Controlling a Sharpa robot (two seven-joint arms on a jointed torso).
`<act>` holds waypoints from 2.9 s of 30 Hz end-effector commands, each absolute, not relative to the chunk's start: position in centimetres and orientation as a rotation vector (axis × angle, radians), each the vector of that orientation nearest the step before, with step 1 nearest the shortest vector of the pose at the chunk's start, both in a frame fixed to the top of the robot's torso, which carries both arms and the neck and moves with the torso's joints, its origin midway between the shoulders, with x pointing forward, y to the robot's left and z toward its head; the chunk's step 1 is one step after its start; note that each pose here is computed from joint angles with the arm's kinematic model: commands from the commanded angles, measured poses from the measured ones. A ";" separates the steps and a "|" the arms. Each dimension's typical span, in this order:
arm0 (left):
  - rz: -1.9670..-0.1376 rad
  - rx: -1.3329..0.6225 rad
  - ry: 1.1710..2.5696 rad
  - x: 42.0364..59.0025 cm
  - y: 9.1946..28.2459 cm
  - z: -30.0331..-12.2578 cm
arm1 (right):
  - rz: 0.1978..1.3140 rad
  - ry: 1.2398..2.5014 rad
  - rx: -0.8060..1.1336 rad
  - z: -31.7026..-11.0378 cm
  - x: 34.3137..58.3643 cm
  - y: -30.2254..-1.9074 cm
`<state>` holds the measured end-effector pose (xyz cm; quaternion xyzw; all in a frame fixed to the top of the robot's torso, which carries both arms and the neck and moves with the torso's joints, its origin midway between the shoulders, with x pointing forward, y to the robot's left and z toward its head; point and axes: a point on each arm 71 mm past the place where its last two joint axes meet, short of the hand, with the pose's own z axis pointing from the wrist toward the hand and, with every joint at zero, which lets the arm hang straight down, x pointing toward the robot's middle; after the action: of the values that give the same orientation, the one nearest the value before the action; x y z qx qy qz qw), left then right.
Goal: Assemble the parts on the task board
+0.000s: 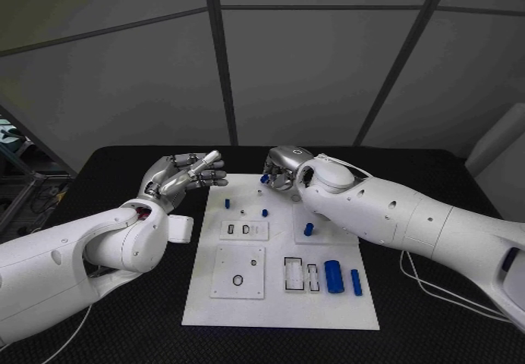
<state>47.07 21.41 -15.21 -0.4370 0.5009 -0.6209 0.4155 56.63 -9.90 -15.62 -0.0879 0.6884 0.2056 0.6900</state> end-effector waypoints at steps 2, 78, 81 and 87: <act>-1.577 -1.083 1.260 47.0 21.2 -15.0 | 0.446 1.547 -0.204 -15.6 56.8 -10.0; -1.582 -1.086 1.275 47.4 22.0 -15.2 | 0.436 1.744 0.109 -15.5 54.8 -21.4; -1.582 -1.086 1.275 47.4 22.0 -15.2 | 0.430 1.741 0.111 -15.6 55.0 -21.4; -1.581 -1.087 1.277 47.4 22.0 -15.3 | 0.422 1.738 0.114 -15.6 55.1 -21.4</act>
<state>47.44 22.14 -15.42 -0.4369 0.5052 -0.6213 0.4097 55.08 -21.43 -15.67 0.0510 0.7567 0.1881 0.6241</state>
